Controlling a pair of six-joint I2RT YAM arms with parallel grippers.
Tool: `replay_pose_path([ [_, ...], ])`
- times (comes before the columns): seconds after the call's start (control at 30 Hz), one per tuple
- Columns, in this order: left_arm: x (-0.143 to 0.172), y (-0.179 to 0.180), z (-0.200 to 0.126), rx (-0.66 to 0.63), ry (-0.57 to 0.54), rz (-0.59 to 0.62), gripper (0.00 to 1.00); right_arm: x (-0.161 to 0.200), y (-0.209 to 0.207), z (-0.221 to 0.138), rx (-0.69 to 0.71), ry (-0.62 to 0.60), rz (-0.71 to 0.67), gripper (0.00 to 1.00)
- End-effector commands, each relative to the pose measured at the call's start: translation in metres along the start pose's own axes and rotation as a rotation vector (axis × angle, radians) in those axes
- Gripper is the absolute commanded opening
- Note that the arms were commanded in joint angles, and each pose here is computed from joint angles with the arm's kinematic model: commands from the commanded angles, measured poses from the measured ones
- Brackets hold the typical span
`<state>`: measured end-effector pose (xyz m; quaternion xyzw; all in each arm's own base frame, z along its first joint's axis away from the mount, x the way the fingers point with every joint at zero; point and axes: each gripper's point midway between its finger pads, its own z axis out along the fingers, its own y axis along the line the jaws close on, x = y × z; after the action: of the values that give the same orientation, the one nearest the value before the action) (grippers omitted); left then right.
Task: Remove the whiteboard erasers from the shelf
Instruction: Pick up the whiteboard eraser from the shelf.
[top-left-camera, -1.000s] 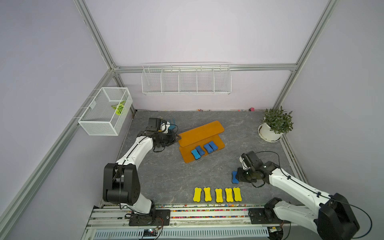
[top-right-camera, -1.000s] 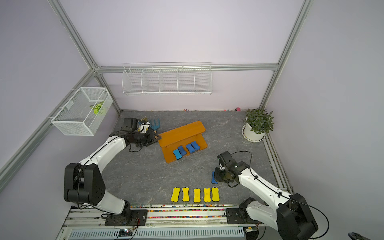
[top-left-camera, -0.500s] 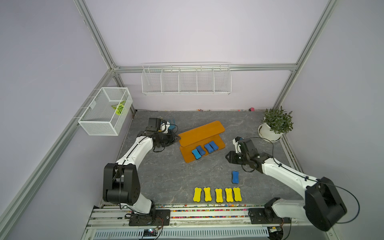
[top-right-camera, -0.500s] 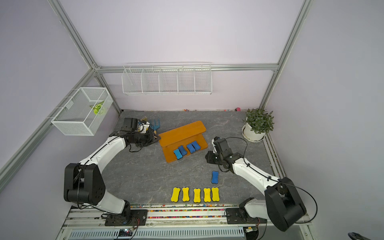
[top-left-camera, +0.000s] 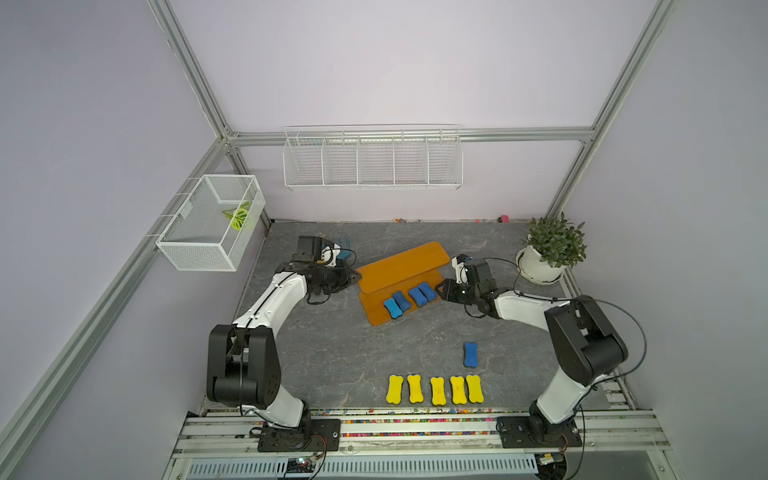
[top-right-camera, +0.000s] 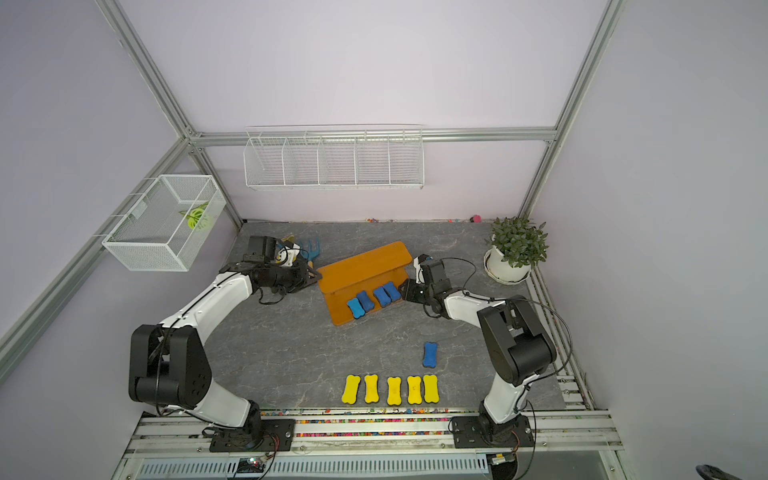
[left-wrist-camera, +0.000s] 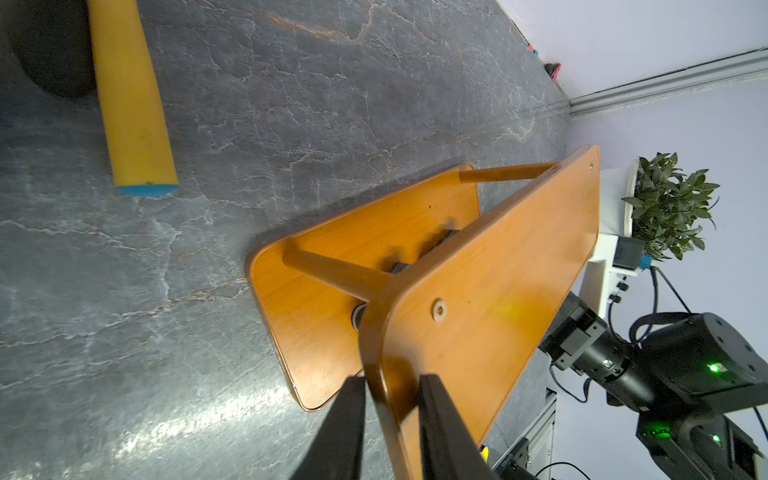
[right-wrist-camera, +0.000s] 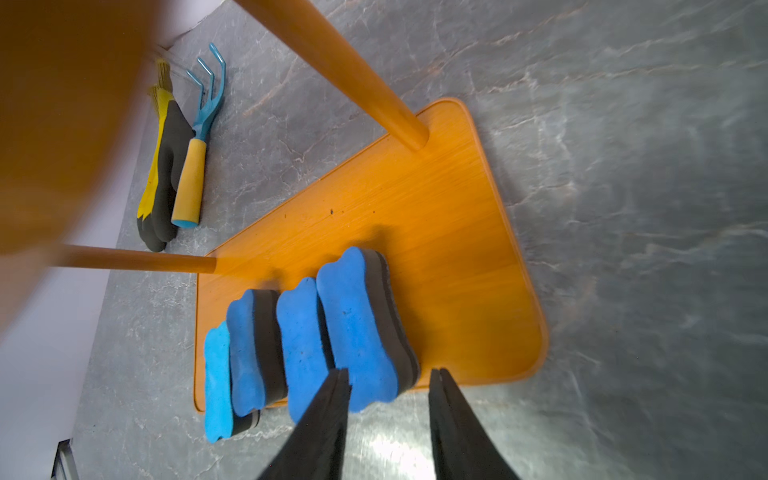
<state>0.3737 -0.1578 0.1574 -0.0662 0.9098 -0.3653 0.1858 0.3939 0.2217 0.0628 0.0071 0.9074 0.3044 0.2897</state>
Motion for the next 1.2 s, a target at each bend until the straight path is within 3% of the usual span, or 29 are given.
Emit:
replay_pose_path([
  [0.0,0.001,0.008,0.005,-0.016,0.012,0.005,0.28,-0.011,0.009,0.006,-0.053,-0.033,-0.038,0.40],
  [0.43,0.001,0.006,0.004,-0.008,0.011,0.007,0.28,-0.002,0.007,0.022,-0.087,0.005,-0.026,0.36],
  [1.17,0.000,0.008,0.004,-0.015,0.010,0.005,0.28,0.030,-0.006,0.026,-0.072,0.060,-0.001,0.12],
])
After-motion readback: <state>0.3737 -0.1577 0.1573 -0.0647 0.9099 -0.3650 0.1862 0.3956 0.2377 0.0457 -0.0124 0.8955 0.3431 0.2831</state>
